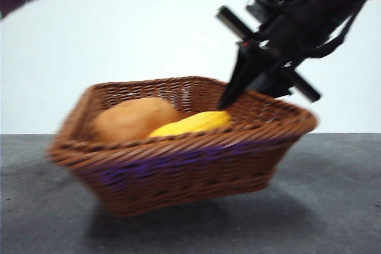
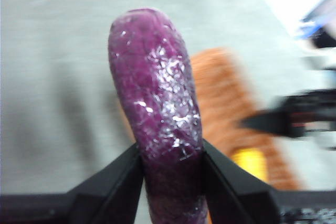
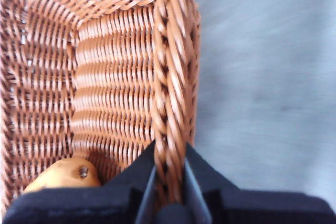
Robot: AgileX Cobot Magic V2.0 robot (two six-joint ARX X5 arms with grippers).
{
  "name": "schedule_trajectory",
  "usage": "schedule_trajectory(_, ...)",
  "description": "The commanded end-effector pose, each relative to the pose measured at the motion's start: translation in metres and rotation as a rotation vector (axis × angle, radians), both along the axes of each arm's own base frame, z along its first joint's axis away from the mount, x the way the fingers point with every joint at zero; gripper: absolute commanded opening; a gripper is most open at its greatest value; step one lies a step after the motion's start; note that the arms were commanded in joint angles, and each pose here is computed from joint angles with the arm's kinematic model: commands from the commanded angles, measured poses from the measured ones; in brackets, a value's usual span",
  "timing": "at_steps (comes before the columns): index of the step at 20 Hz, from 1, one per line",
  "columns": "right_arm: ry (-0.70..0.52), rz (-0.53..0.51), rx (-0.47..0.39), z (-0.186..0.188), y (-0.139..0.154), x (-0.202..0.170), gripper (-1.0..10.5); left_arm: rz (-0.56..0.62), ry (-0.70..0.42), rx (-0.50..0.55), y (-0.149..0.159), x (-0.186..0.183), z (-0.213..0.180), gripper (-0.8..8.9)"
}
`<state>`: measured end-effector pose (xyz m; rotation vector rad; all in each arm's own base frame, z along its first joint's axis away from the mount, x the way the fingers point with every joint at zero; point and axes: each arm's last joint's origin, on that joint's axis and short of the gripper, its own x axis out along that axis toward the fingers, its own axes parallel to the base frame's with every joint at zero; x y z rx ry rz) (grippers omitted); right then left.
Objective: Help me put the vegetables on the table into the basket
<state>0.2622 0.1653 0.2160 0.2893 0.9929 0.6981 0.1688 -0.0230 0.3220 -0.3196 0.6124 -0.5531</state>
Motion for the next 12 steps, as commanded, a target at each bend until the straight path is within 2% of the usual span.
schedule_trajectory(1,0.015,0.008,0.048,-0.004,0.023,-0.005,-0.1,-0.041,0.017,-0.071,-0.007,-0.007,0.001,-0.08)
schedule_trajectory(6,0.005,0.043,0.090,-0.008,0.059,-0.021,-0.1,-0.132,0.058,-0.119,-0.032,0.007,-0.003,-0.08)
schedule_trajectory(8,0.001,0.030,0.099,-0.007,0.060,-0.021,-0.1,-0.157,0.117,-0.141,-0.047,0.022,-0.012,-0.08)
schedule_trajectory(11,-0.004,0.009,0.091,-0.007,0.057,-0.018,-0.1,-0.136,0.228,-0.078,-0.072,0.045,-0.039,-0.09)
schedule_trajectory(12,-0.005,0.007,0.089,-0.007,0.057,-0.018,-0.1,-0.136,0.264,-0.092,-0.081,0.053,-0.047,-0.09)
